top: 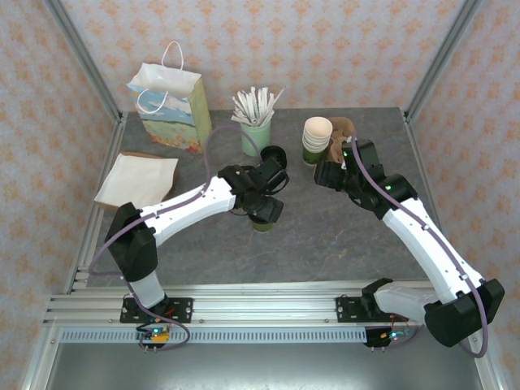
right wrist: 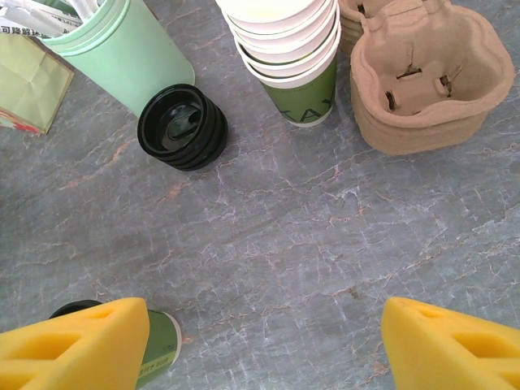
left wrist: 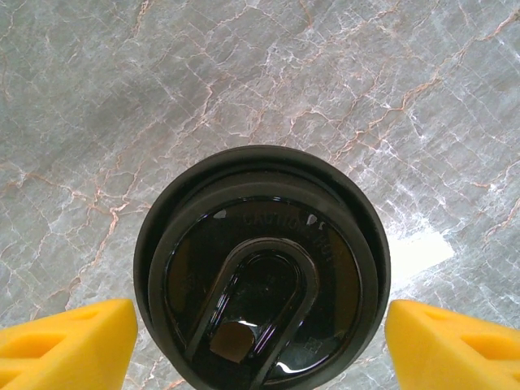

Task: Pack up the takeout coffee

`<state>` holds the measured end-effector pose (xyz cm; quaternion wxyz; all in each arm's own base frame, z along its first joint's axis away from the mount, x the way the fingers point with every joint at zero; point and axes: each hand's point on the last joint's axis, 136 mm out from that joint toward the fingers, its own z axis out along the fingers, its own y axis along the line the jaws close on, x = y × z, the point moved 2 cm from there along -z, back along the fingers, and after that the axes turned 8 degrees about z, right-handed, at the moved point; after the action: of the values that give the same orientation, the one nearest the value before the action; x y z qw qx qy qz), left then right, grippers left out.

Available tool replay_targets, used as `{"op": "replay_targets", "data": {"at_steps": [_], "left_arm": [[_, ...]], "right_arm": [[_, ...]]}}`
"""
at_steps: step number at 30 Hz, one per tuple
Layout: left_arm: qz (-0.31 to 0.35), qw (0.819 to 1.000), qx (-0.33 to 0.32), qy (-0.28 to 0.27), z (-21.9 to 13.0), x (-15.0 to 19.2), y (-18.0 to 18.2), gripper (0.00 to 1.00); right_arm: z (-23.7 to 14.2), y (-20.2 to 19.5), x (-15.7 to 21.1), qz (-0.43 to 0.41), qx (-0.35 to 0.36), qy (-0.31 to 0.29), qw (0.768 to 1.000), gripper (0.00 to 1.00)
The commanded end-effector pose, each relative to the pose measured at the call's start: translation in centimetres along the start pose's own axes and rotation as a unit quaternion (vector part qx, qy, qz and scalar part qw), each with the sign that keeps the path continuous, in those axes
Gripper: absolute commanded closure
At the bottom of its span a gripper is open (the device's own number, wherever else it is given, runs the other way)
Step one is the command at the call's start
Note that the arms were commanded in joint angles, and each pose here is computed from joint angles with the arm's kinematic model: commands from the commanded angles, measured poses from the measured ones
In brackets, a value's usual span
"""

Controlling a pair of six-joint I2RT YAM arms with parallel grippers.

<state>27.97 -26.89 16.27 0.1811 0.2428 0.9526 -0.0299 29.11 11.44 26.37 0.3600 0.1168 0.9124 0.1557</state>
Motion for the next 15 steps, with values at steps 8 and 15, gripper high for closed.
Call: {"op": "replay_targets", "data": {"at_steps": [8, 15], "left_arm": [[0.001, 0.999, 0.006, 0.035, 1.7, 1.2, 0.1, 0.20], [0.001, 0.999, 0.005, 0.043, 2.5, 1.5, 0.0, 0.25]], "right_arm": [[-0.3, 0.1, 0.0, 0.004, -0.007, -0.006, 1.000, 0.24], [-0.3, 0.0, 0.1, 0.005, -0.006, -0.006, 1.000, 0.24]]}}
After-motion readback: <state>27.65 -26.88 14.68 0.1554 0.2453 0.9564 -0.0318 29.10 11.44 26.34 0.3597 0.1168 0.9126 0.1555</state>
